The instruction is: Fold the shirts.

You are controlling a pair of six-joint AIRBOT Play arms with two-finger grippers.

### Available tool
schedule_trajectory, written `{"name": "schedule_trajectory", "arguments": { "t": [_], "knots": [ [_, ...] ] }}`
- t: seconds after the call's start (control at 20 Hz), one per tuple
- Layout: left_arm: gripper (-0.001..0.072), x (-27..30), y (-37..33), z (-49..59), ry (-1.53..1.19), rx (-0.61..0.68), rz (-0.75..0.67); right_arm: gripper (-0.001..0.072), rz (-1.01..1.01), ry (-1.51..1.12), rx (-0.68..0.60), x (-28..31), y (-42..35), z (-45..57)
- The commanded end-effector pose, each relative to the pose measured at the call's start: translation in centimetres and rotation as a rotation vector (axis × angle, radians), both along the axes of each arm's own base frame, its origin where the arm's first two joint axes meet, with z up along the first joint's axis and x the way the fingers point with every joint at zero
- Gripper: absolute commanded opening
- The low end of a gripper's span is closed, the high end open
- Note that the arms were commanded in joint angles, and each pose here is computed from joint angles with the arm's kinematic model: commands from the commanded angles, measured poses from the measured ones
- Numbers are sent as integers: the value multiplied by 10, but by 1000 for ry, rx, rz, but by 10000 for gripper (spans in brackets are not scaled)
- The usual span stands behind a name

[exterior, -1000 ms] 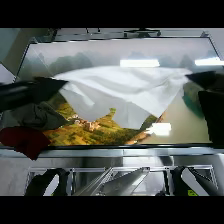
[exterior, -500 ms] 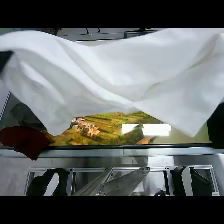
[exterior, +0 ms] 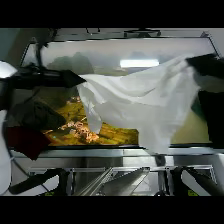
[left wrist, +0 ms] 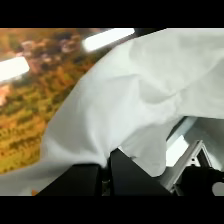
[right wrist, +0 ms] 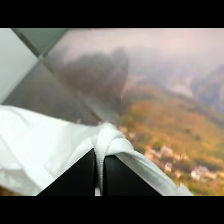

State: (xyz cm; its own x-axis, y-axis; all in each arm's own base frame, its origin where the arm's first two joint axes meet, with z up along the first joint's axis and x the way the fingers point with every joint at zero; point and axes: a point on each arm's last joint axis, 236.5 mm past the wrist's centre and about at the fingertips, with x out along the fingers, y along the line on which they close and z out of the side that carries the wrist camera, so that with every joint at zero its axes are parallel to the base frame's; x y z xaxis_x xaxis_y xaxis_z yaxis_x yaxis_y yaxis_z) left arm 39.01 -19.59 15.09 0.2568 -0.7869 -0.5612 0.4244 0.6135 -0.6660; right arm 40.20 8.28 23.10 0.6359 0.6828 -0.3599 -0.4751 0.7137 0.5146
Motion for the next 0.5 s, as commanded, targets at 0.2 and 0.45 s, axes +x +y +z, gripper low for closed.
{"name": "schedule_trajectory", "arguments": {
  "t": [0.2,0.45],
  "knots": [
    [8,66,22,-212,341,89,-50,22,18,515,137,71,35,-254],
    [597,109,56,-173,204,133,-50,317,-14,509,264,78,11,-237]
  ]
}}
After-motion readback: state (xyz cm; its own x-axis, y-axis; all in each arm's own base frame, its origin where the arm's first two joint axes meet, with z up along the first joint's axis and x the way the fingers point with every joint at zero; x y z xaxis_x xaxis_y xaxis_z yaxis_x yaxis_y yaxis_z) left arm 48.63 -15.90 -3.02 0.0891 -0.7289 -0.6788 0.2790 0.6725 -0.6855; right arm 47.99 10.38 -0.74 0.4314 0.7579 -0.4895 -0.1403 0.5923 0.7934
